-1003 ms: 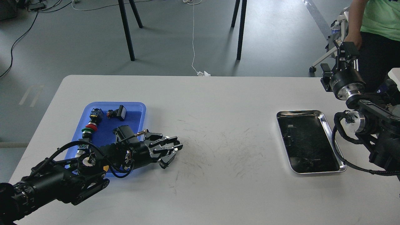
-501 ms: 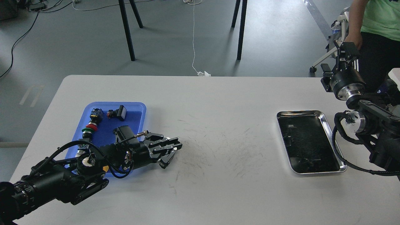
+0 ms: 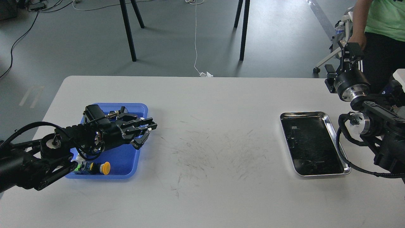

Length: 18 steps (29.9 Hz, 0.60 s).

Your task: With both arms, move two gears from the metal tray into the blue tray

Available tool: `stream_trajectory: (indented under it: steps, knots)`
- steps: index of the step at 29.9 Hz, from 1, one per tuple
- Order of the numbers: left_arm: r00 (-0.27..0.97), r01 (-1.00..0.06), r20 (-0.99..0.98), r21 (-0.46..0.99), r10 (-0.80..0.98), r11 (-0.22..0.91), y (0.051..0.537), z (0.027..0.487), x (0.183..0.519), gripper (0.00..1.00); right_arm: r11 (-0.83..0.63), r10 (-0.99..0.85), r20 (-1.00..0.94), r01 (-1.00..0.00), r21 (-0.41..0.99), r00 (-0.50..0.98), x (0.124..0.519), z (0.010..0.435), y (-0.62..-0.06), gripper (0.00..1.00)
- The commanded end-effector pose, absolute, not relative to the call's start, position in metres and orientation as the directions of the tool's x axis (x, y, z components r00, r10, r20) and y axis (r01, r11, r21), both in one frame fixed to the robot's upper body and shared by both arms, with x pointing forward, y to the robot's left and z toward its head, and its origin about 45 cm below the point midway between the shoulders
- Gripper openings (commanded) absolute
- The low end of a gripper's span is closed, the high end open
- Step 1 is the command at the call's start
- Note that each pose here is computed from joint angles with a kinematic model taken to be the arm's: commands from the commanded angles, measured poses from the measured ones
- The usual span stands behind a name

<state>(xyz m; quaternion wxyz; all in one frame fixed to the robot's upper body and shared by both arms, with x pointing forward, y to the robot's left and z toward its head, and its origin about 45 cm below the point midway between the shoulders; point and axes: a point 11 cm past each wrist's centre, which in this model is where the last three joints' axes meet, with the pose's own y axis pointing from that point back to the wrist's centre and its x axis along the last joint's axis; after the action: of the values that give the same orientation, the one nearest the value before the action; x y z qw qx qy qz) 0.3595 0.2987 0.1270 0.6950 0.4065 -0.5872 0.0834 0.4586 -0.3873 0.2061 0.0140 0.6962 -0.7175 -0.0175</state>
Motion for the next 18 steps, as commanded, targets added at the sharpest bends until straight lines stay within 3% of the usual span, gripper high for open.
stream_trajectory:
  steps: [1, 9, 18]
  knots:
    - [0.302, -0.621, 0.875, 0.482, -0.379, 0.618, 0.329, 0.139, 0.357, 0.14, 0.026, -1.0, -0.006, -0.999, 0.044, -0.027, 0.459, 0.206, -0.385, 0.95]
    - [0.339, -0.667, 0.853, 0.516, -0.398, 0.537, 0.381, 0.143, 0.341, 0.15, 0.023, -1.0, -0.001, -0.999, 0.044, -0.023, 0.46, 0.207, -0.385, 0.95]
    - [0.391, -0.66, 0.848, 0.53, -0.358, 0.533, 0.385, 0.126, 0.323, 0.15, 0.015, -1.0, 0.01, -0.999, 0.052, -0.015, 0.458, 0.204, -0.385, 0.95]
